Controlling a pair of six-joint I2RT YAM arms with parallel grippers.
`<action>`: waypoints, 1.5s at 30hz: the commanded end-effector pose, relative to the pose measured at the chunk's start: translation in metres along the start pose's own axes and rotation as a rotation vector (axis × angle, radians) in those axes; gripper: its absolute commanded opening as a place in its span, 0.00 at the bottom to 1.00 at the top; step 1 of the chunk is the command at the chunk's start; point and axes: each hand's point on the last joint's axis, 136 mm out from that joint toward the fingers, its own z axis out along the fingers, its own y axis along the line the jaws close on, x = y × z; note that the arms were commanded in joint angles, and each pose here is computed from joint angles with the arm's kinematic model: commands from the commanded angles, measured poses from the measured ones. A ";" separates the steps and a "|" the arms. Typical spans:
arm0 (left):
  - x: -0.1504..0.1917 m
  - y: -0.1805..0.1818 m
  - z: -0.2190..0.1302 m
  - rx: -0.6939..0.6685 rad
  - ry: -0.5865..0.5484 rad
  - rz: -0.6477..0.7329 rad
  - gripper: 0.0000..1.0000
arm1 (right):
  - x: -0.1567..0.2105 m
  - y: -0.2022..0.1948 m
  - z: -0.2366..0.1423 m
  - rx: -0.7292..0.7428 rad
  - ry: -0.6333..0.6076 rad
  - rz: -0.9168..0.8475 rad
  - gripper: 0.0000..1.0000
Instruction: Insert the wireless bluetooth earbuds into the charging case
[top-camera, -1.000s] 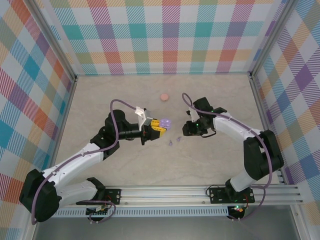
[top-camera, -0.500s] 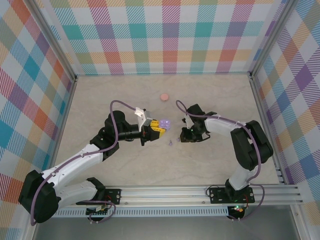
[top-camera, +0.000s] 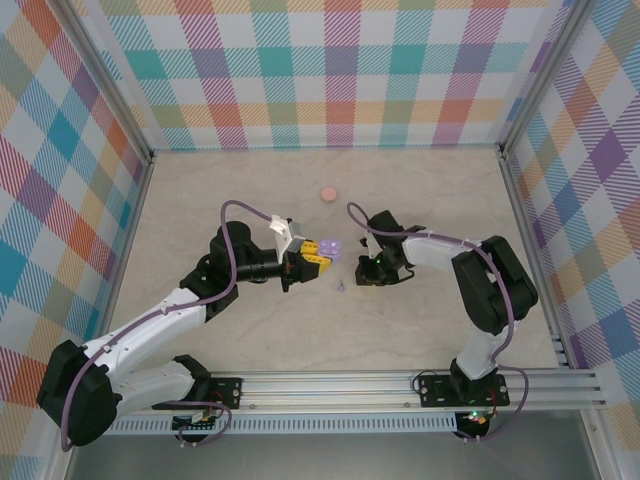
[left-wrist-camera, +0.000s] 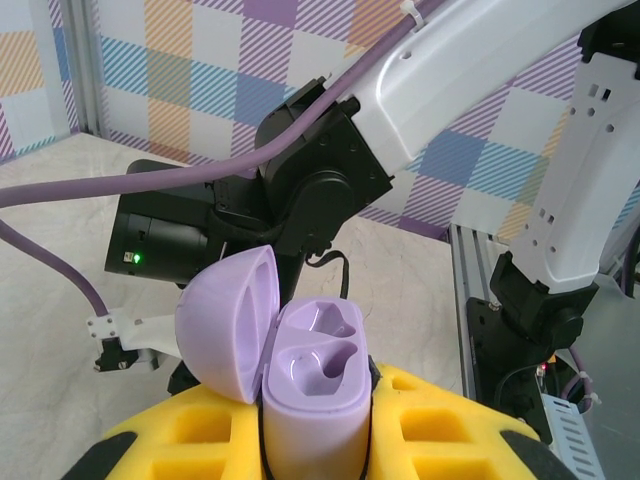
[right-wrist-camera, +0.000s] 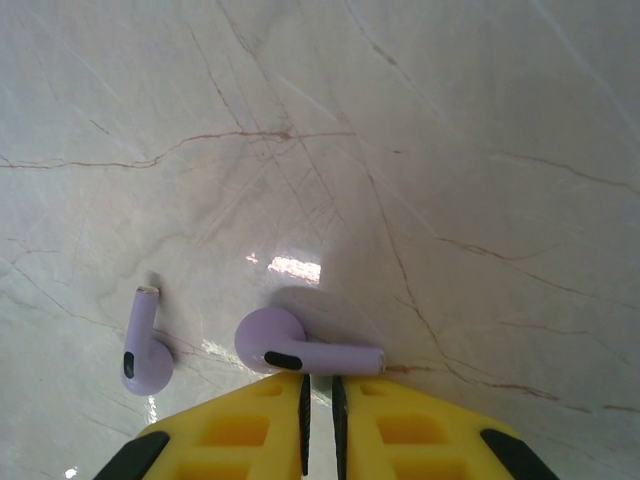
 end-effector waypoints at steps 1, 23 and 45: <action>0.001 -0.005 0.001 0.010 0.001 0.001 0.21 | -0.007 0.014 0.008 -0.033 -0.009 0.010 0.18; 0.006 -0.005 -0.001 0.000 0.008 -0.007 0.21 | -0.031 0.035 -0.025 -0.025 -0.110 -0.094 0.39; 0.001 -0.006 -0.004 -0.006 0.003 -0.004 0.21 | -0.028 0.033 -0.004 -0.011 0.035 -0.425 0.46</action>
